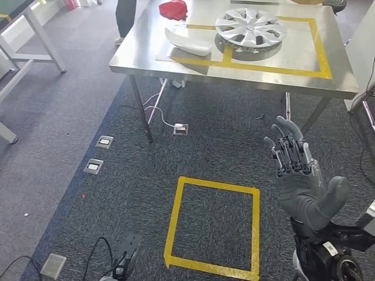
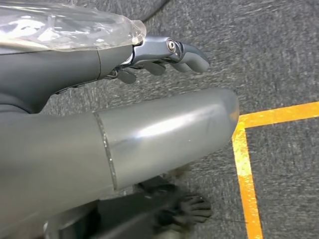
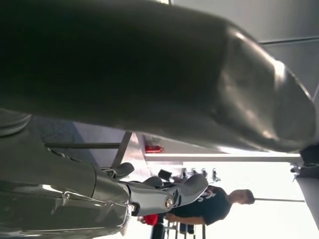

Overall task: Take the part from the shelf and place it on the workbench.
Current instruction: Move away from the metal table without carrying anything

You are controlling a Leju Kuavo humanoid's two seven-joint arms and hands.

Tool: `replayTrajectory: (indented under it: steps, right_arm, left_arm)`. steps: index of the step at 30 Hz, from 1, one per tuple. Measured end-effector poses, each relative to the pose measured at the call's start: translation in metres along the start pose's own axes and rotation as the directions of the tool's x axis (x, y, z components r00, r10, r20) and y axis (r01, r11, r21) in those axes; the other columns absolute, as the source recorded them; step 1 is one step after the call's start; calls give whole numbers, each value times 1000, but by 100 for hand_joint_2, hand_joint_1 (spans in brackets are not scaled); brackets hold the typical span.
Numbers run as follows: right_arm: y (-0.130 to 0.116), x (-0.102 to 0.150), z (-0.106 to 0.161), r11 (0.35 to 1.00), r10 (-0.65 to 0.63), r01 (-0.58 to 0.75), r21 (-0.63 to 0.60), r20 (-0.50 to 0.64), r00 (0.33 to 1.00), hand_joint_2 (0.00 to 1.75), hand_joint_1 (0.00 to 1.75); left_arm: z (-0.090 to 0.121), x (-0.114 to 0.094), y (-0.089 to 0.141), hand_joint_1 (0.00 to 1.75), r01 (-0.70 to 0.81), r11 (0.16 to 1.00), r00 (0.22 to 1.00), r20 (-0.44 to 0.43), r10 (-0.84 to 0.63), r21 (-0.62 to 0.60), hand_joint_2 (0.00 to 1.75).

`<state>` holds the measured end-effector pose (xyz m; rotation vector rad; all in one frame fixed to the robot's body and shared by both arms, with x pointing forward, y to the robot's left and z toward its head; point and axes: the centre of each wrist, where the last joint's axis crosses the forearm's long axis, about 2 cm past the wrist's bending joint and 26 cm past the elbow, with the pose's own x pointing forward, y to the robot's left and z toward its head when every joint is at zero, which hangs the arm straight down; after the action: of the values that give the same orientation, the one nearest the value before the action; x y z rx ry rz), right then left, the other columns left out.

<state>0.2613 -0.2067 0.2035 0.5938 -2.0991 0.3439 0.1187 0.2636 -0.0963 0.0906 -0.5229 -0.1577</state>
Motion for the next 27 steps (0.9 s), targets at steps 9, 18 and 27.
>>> replayTrajectory:
  steps: [9, 18, 27]
  right_arm:
    - [-1, -1, -4, 1000, 1, -1, 7, 4, 1000, 0, 0]
    - [-2, -2, -4, 1000, 2, -2, 6, -1, 1000, 0, 0]
    - [-1, -5, -4, 1000, -4, 4, 0, -10, 1000, 0, 0]
  left_arm:
    - [0, 0, 0, 0, -6, 1000, 1000, 1, 6, 3, 0]
    - [1, -2, 0, 0, -7, 1000, 1000, -2, 7, 11, 0]
    - [1, -5, 2, 0, -12, 1000, 1000, -8, 12, 15, 0]
